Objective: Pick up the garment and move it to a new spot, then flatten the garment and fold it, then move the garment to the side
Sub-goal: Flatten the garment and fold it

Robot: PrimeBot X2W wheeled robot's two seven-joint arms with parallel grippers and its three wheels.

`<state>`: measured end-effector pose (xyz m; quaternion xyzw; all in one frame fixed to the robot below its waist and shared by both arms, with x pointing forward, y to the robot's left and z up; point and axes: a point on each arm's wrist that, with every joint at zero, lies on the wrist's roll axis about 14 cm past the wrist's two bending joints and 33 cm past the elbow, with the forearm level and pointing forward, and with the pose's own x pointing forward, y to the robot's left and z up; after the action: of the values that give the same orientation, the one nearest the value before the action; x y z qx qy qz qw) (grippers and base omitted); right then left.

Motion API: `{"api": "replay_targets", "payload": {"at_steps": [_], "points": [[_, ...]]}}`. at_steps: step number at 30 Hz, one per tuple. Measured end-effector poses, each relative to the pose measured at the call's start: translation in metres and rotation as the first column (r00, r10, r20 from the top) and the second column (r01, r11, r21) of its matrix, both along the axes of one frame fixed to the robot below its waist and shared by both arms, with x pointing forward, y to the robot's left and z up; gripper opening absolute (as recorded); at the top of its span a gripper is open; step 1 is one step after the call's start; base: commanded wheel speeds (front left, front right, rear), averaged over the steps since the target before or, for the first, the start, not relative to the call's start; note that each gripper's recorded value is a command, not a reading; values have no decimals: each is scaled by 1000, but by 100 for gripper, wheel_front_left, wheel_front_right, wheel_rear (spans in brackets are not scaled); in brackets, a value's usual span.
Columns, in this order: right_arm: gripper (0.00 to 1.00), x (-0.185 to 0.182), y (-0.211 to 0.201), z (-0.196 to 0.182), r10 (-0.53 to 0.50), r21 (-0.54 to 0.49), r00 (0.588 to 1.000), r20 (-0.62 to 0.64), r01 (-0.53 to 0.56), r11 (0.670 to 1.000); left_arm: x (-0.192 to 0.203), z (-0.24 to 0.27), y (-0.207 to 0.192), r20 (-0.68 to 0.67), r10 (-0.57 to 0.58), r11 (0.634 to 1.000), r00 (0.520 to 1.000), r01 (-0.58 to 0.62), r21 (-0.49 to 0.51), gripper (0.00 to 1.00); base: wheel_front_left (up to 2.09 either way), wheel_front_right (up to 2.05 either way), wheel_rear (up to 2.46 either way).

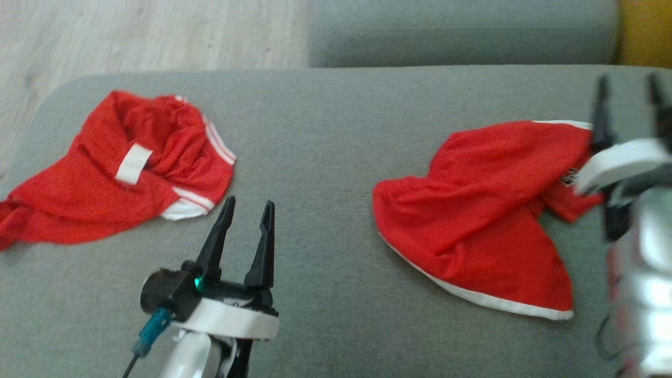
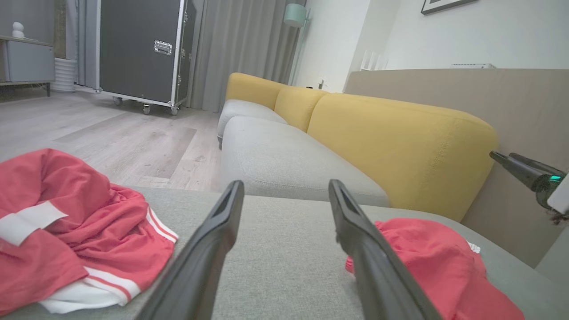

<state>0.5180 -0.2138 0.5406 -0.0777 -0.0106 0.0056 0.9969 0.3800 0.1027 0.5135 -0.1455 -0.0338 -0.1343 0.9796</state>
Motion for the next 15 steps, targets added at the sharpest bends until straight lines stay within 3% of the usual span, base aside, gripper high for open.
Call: {"api": "replay_targets", "payload": {"at_steps": [2, 6, 15], "points": [[100, -27, 18, -1, 25, 48, 999, 38, -26, 999, -5, 0, -7, -1, -20, 1000, 1000, 20, -4, 100, 0, 0, 0], [100, -76, 16, -18, 13, 84, 999, 38, -16, 996, -12, 3, -16, 12, -45, 999, 999, 45, 0, 100, 0, 0, 0], [100, -166, 12, -74, -14, 205, 997, -74, 29, 978, -15, 9, -31, 30, -91, 996, 995, 91, 2, 100, 0, 0, 0]]}}
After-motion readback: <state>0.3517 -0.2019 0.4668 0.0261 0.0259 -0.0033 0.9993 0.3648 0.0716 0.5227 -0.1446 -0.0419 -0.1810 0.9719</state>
